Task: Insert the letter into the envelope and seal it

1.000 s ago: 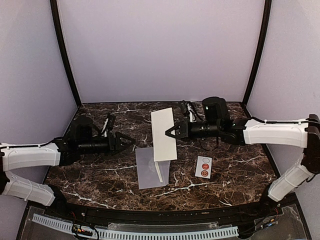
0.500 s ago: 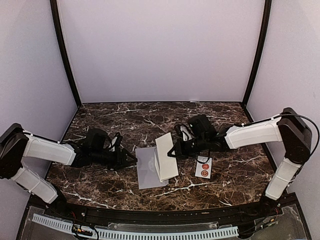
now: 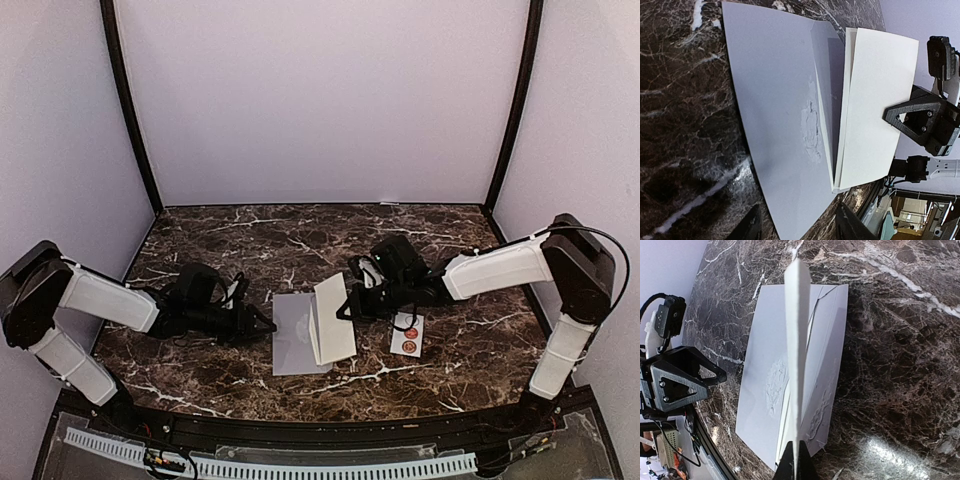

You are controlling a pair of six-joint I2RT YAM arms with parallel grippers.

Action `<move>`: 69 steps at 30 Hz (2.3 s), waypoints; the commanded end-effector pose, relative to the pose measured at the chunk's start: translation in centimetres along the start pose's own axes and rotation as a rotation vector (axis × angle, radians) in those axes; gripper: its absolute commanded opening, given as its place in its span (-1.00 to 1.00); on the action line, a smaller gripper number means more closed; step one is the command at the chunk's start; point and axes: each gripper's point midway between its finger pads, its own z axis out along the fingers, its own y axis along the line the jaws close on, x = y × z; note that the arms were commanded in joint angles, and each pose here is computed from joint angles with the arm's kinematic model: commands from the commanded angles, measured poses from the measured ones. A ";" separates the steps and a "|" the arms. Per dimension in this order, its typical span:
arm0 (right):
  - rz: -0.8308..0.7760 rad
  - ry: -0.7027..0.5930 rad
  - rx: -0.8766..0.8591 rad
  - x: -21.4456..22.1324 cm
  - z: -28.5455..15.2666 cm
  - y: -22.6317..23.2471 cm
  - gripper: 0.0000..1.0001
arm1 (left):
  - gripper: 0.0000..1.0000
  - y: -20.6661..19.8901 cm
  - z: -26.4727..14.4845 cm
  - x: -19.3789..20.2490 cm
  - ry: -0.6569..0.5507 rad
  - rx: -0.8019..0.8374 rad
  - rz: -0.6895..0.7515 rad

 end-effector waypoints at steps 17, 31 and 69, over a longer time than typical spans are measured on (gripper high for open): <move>-0.498 0.195 -0.413 1.8 -9.3 15.7 -1.00 | 0.86 -18.5 -11.1 -3.6 -0.113 0.294 0.706; -0.549 0.262 -0.433 3.3 -9.2 16.7 -1.00 | -0.33 -19.7 -9.8 1.2 0.125 0.459 0.741; -0.286 -0.468 -0.780 -6.4 -16.3 21.3 -0.54 | -1.00 -21.9 -19.5 -5.5 -0.666 0.669 0.400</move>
